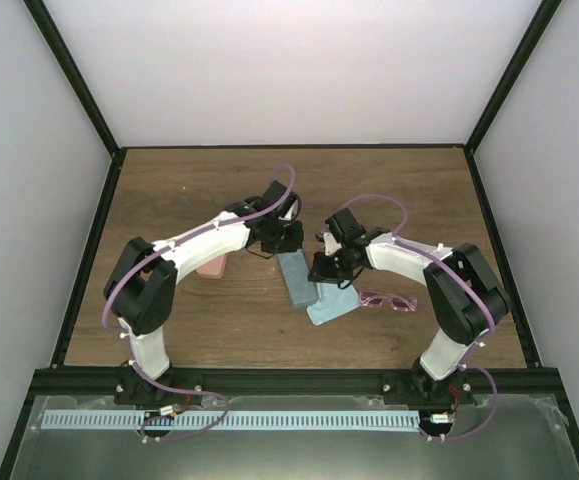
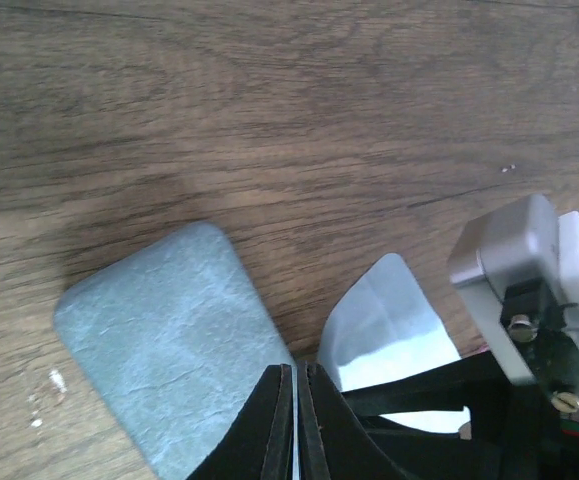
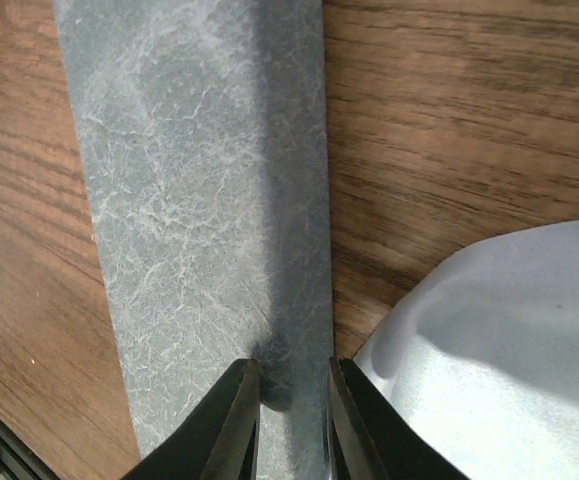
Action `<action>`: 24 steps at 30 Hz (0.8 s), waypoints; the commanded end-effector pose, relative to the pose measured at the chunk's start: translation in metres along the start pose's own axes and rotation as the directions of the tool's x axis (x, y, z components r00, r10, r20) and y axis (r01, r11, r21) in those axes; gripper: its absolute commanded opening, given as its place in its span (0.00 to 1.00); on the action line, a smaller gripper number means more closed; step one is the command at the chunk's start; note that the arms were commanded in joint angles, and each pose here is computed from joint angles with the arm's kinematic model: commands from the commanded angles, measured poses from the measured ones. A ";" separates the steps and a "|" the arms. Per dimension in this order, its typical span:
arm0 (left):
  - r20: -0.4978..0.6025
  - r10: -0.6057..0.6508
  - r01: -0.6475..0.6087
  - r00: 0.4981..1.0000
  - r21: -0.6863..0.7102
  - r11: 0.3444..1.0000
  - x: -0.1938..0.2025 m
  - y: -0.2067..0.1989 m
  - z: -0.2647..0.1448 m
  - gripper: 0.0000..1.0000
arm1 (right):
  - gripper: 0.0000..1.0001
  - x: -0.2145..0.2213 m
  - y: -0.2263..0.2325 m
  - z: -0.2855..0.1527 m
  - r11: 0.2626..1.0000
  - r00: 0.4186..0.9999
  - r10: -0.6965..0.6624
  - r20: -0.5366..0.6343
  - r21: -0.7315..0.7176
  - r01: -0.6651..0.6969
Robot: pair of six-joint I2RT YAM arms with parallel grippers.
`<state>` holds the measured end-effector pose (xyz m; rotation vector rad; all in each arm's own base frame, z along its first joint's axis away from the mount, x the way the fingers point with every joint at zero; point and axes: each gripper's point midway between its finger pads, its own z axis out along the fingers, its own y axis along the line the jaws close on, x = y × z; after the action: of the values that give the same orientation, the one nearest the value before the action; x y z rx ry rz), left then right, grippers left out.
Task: Organize the sunglasses
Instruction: Close the sunglasses case at the center of the board, then adjust the sunglasses case at the center of the board.
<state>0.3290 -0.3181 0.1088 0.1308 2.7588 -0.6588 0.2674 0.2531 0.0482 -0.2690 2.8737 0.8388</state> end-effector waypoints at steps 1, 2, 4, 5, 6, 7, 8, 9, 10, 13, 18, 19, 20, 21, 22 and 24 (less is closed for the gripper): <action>-0.012 -0.008 0.009 1.000 0.070 0.998 -0.003 -0.022 0.011 0.05 | 0.20 -0.015 -0.002 -0.016 0.998 0.997 0.019 0.072 0.060 -0.024; -0.023 -0.006 0.008 1.000 0.080 0.997 -0.001 -0.026 0.015 0.05 | 0.20 -0.017 -0.004 -0.020 0.996 0.996 0.027 0.089 0.079 -0.034; -0.042 0.005 -0.001 0.999 0.103 0.995 0.002 -0.038 0.024 0.05 | 0.28 -0.019 -0.009 -0.030 0.992 0.991 0.039 0.124 0.118 -0.054; -0.050 0.014 -0.008 0.999 0.117 0.993 0.003 -0.045 0.028 0.05 | 0.33 -0.020 -0.011 -0.035 0.989 0.988 0.041 0.148 0.135 -0.061; -0.058 0.020 -0.013 0.998 0.132 0.991 0.003 -0.053 0.032 0.05 | 0.34 -0.019 -0.012 -0.041 0.987 0.985 0.045 0.164 0.143 -0.069; -0.072 0.030 -0.019 0.997 0.148 0.989 0.006 -0.061 0.036 0.05 | 0.36 -0.017 -0.013 -0.044 0.986 0.983 0.054 0.174 0.146 -0.080; -0.086 0.041 -0.027 0.995 0.160 0.987 0.009 -0.068 0.041 0.05 | 0.36 -0.015 -0.013 -0.047 0.987 0.982 0.057 0.181 0.139 -0.083; -0.097 0.052 -0.035 0.994 0.170 0.985 0.010 -0.076 0.045 0.06 | 0.33 -0.012 -0.012 -0.047 0.988 0.983 0.059 0.176 0.128 -0.082; -0.108 0.062 -0.042 0.992 0.178 0.983 0.012 -0.083 0.049 0.06 | 0.30 -0.006 -0.014 -0.044 0.988 0.985 0.068 0.157 0.124 -0.087; -0.165 0.069 -0.040 0.984 0.170 0.985 0.029 -0.083 0.065 0.06 | 0.19 0.008 -0.023 -0.031 0.985 0.990 0.098 0.104 0.132 -0.111; -0.229 0.049 -0.024 0.972 0.110 0.994 0.059 -0.058 0.077 0.06 | 0.06 0.027 -0.026 -0.015 0.990 0.993 0.109 0.041 0.087 -0.112; -0.239 0.045 -0.024 0.970 0.090 0.996 0.065 -0.050 0.079 0.06 | 0.05 0.030 -0.026 -0.012 0.990 0.993 0.115 0.027 0.077 -0.117; -0.246 0.044 -0.026 0.968 0.075 0.997 0.069 -0.044 0.080 0.06 | 0.05 0.034 -0.028 -0.009 0.989 0.992 0.124 0.014 0.076 -0.125; -0.259 0.043 -0.029 0.965 0.057 0.998 0.075 -0.036 0.081 0.06 | 0.03 0.036 -0.032 -0.006 0.987 0.991 0.133 0.006 0.090 -0.133; -0.271 0.041 -0.032 0.962 0.036 0.999 0.080 -0.028 0.081 0.06 | 0.02 0.038 -0.035 -0.004 0.985 0.990 0.138 -0.003 0.104 -0.137; -0.277 0.041 -0.043 0.960 0.000 0.999 0.086 -0.015 0.078 0.06 | 0.01 0.042 -0.045 -0.001 0.978 0.989 0.147 -0.016 0.153 -0.143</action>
<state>0.2776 -0.3902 0.0331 0.2957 2.9643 -0.7647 0.2290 0.2073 0.0219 -0.0638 2.9936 0.6545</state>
